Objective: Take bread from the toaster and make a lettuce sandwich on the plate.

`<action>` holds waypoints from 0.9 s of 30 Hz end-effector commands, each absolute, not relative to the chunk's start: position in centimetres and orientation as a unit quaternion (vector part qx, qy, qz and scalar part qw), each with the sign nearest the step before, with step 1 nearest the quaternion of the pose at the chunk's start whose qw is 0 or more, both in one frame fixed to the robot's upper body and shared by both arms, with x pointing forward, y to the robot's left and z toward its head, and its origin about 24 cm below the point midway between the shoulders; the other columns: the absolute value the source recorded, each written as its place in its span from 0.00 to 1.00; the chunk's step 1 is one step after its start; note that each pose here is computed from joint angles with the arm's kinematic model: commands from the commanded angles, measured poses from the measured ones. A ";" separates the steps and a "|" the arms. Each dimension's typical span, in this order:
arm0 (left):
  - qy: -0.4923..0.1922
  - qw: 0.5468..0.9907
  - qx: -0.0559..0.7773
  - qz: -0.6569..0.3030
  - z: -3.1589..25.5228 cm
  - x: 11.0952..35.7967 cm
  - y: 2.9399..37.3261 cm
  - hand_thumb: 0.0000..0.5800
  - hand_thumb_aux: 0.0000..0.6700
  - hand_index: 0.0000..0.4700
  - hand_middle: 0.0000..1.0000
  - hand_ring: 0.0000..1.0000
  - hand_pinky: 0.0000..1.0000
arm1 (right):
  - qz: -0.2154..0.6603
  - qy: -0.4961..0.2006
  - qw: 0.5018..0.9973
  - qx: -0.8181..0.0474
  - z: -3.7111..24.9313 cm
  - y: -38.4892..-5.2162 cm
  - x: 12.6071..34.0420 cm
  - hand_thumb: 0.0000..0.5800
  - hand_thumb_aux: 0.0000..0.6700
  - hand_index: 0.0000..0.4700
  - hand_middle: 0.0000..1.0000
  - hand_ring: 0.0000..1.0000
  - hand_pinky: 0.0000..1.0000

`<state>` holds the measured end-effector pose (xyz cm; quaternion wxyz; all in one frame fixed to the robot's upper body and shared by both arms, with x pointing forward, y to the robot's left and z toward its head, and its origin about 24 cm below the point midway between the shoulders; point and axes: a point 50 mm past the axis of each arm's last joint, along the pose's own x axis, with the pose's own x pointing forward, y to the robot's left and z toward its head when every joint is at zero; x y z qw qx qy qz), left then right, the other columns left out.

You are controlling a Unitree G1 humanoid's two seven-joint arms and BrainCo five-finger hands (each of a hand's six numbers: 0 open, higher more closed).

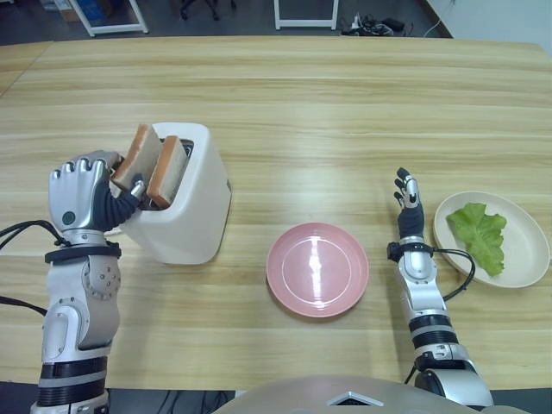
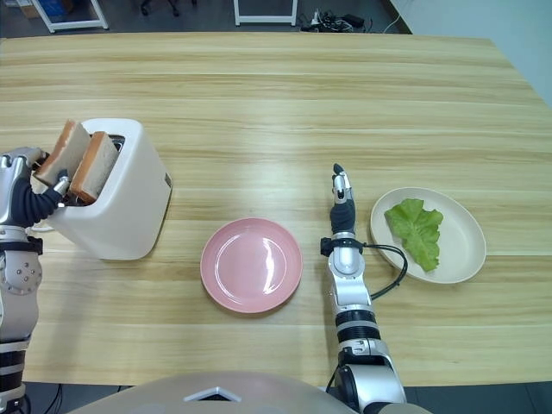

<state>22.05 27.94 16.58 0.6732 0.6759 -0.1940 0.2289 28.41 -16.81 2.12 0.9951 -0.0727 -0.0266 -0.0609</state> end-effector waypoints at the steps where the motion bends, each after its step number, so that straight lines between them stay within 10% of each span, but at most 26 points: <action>1: -0.300 0.609 0.667 0.307 19.5 21.2 27.4 1.00 1.00 1.00 1.00 1.00 1.00 | -0.062 -0.010 0.995 -0.072 1.5 -16.9 28.2 0.00 0.00 0.00 0.00 0.00 0.00; 3: -0.362 0.607 0.619 0.343 20.8 20.2 27.1 1.00 1.00 1.00 1.00 1.00 1.00 | -0.060 -0.008 0.996 -0.072 1.5 -16.8 28.2 0.00 0.00 0.00 0.00 0.00 0.00; 8: -0.457 0.801 0.341 0.183 21.2 19.7 23.2 1.00 1.00 1.00 1.00 1.00 1.00 | -0.059 -0.005 0.996 -0.071 1.4 -16.7 28.3 0.00 0.00 0.00 0.00 0.00 0.00; 13: -0.291 0.950 0.054 -0.100 15.6 22.4 17.4 1.00 1.00 1.00 1.00 1.00 1.00 | -0.059 -0.003 0.996 -0.070 1.4 -16.7 28.4 0.00 0.00 0.00 0.00 0.00 0.00; 27: 0.001 0.928 0.152 -0.341 3.8 21.6 10.7 1.00 1.00 1.00 1.00 1.00 1.00 | -0.061 0.001 0.995 -0.074 1.2 -16.9 28.0 0.00 0.00 0.00 0.00 0.00 0.00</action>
